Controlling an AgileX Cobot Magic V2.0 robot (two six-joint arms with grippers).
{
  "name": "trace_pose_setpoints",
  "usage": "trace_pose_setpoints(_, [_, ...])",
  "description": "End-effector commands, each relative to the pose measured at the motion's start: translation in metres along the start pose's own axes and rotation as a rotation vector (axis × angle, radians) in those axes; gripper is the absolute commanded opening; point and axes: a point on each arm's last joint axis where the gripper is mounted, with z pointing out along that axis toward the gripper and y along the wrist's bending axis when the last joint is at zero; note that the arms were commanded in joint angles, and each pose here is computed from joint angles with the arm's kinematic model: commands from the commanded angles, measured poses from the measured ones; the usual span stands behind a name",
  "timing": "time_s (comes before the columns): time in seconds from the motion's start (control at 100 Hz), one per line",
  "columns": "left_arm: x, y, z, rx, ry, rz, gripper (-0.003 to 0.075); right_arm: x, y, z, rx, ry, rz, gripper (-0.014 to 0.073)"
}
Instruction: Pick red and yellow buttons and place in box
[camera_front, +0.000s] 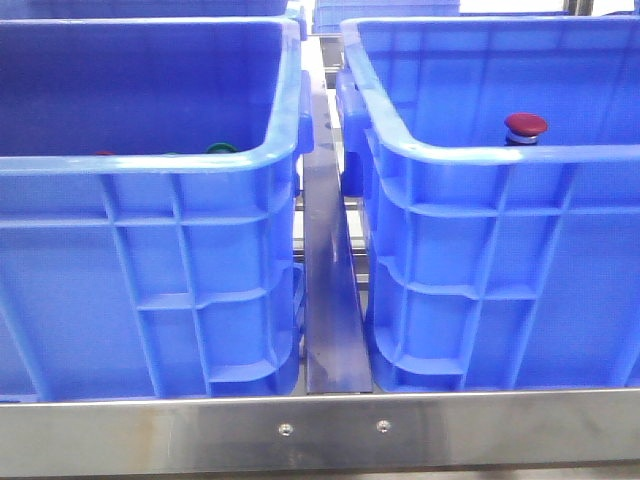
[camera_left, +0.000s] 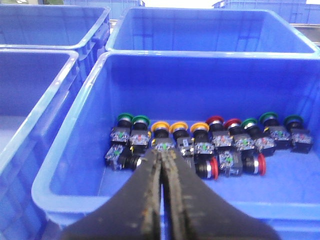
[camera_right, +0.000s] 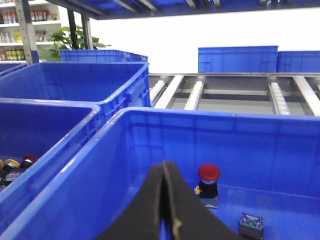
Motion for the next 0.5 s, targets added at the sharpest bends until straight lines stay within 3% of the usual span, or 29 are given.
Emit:
trace_pose_setpoints(0.0, [-0.011,-0.001,-0.007,0.018,-0.108,-0.02,-0.002,-0.007,0.001,-0.002,-0.003,-0.032,0.01,-0.0051])
trace_pose_setpoints(0.49, [0.008,-0.002,0.006,0.017,-0.044,-0.013,-0.002,-0.007,0.002,-0.002,-0.006,-0.032,0.013,-0.0051])
